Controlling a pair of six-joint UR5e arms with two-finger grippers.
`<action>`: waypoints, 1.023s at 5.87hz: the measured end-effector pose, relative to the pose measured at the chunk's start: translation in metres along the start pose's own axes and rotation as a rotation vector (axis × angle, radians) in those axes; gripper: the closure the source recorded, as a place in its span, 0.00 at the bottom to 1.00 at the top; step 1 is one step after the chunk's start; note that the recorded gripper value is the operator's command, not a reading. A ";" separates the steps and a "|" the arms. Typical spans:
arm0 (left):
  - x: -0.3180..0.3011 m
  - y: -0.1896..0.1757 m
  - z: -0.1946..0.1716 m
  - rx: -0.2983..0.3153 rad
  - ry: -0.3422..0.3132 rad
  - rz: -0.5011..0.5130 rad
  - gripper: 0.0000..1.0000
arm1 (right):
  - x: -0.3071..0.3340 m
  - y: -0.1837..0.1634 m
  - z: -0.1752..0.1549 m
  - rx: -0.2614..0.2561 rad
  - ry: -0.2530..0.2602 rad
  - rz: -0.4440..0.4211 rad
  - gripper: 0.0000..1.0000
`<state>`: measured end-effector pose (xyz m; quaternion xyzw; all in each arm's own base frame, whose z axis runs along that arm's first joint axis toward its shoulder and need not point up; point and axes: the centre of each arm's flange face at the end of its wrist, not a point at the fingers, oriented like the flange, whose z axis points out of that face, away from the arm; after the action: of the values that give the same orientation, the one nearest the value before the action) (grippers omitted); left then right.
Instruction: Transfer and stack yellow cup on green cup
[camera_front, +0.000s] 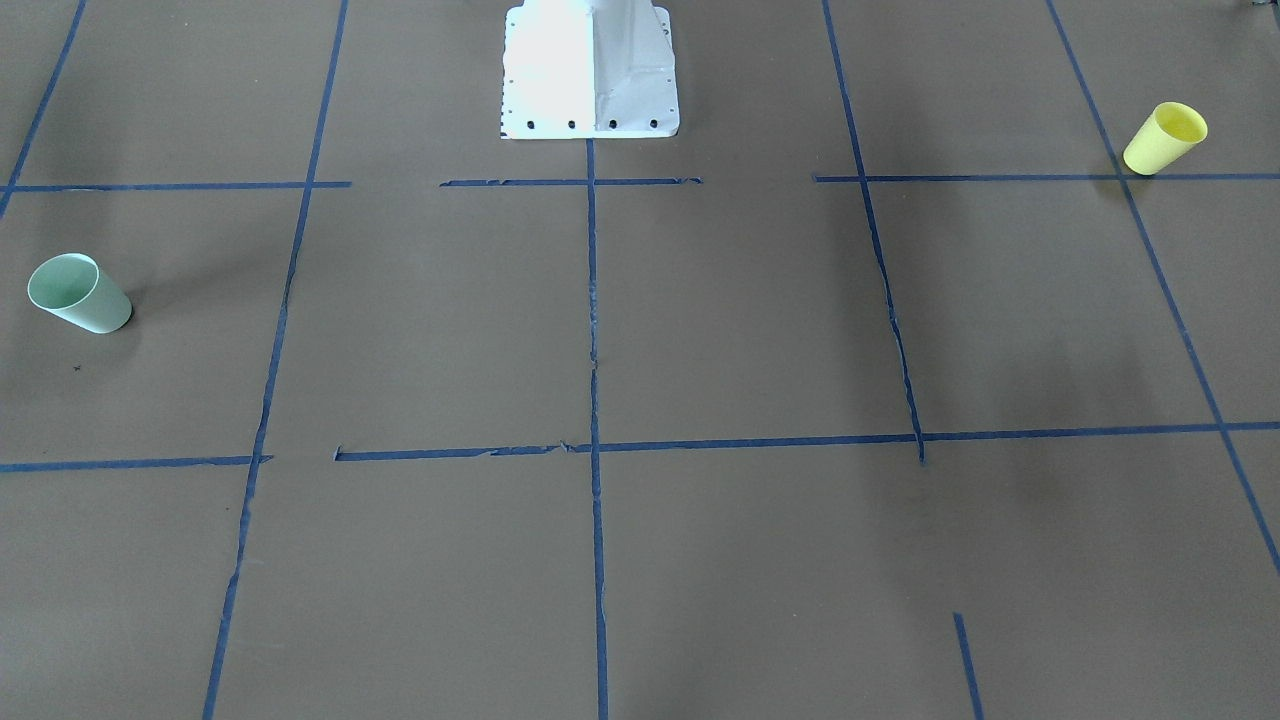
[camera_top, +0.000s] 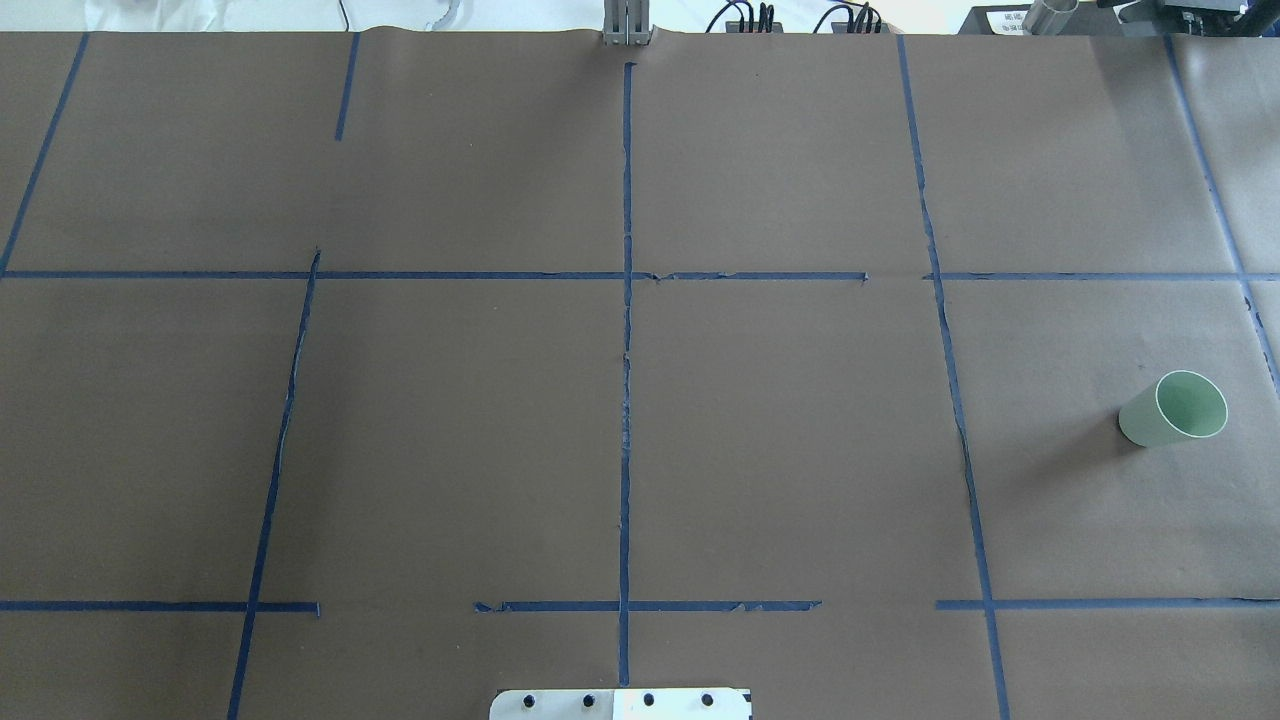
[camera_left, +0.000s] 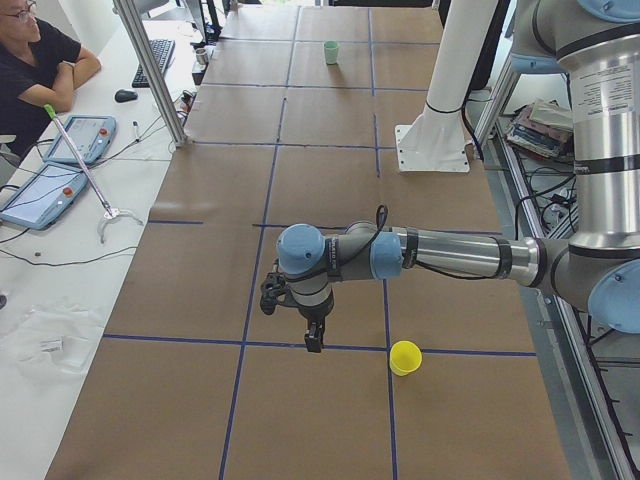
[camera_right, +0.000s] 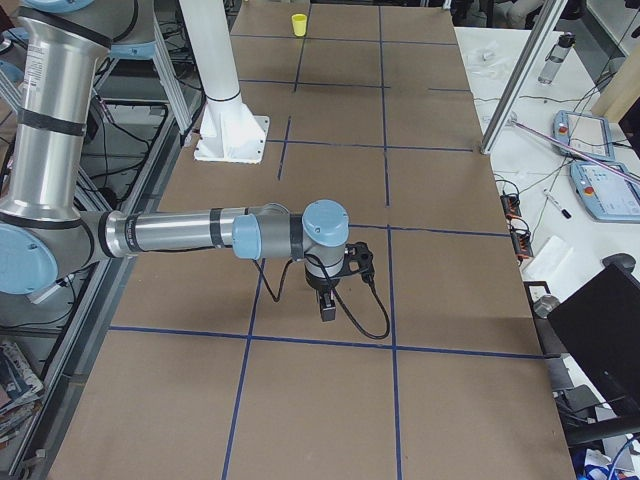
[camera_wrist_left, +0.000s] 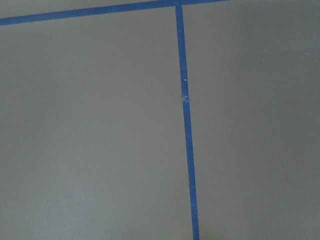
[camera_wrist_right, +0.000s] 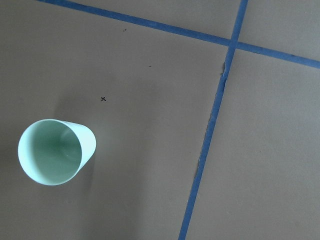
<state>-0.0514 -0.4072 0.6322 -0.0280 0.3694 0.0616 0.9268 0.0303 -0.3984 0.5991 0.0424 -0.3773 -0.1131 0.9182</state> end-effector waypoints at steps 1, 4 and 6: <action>0.002 -0.001 -0.001 0.003 0.000 0.005 0.00 | -0.001 -0.001 0.000 0.001 0.000 -0.002 0.00; 0.005 -0.004 0.002 0.006 0.038 0.012 0.00 | -0.015 -0.012 0.012 -0.039 -0.011 -0.031 0.00; 0.030 -0.009 0.013 0.003 0.135 0.045 0.00 | -0.013 -0.011 0.016 -0.044 -0.010 -0.031 0.00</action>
<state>-0.0197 -0.4122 0.6210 -0.0222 0.4315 0.0798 0.8983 0.0083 -0.4053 0.5992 0.0275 -0.3786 -0.1356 0.9151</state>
